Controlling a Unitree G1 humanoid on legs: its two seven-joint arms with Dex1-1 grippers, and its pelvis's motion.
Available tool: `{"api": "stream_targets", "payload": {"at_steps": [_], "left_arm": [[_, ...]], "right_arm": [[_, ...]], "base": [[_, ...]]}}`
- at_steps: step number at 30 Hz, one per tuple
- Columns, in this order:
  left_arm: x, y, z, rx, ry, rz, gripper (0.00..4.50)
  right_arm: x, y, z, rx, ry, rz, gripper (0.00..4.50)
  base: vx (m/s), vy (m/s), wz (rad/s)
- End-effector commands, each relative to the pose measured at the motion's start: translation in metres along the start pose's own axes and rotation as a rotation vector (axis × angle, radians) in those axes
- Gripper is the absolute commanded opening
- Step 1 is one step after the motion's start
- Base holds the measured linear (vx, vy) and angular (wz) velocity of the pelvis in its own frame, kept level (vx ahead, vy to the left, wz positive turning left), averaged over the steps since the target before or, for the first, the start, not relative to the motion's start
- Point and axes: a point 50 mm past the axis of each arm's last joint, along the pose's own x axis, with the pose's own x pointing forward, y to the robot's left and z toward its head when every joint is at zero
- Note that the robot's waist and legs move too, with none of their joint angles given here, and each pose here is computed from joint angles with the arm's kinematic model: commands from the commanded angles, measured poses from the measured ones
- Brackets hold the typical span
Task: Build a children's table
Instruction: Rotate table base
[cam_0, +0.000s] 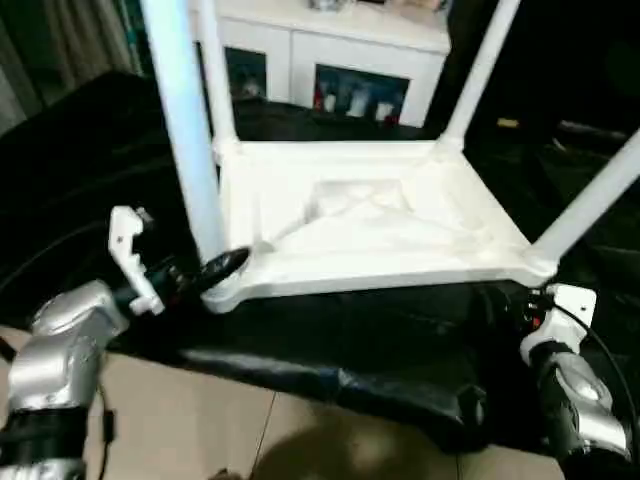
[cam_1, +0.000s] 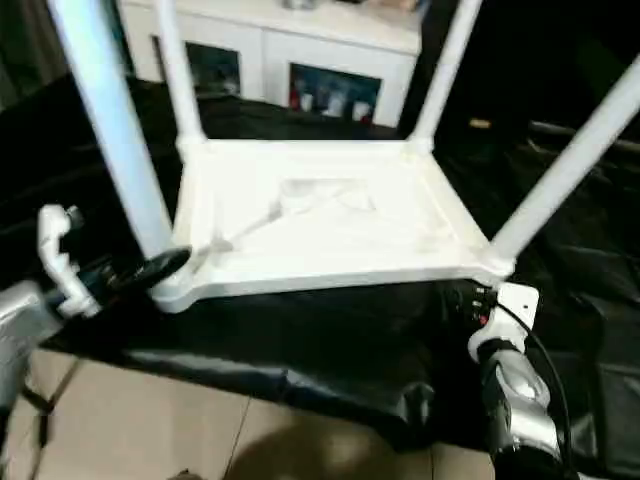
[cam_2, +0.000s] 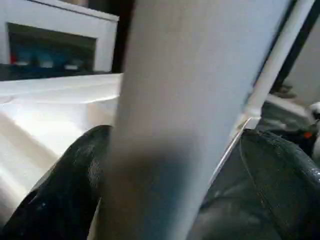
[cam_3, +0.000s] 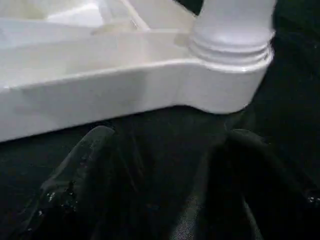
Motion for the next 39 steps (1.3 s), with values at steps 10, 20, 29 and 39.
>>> {"api": "stream_targets", "payload": {"at_steps": [10,20,29,39], "left_arm": [[0.038,-0.06,-0.004,-0.144,0.134,-0.515,4.5],[0.077,-0.108,-0.005,-0.134,0.21,-0.838,4.5],[0.122,-0.143,-0.017,-0.098,0.2,-0.941,4.5],[0.145,-0.16,-0.034,-0.034,0.213,-0.914,4.5]], "right_arm": [[0.029,0.047,0.004,-0.075,0.09,0.163,3.77],[0.046,0.084,0.027,-0.113,0.059,0.282,3.77],[0.047,0.101,0.025,-0.141,0.07,0.384,3.77],[0.041,0.121,0.014,-0.157,0.098,0.527,3.77]], "base": [[0.0,0.0,0.0],[0.0,0.0,0.0],[0.0,0.0,0.0],[0.0,0.0,0.0]]}}
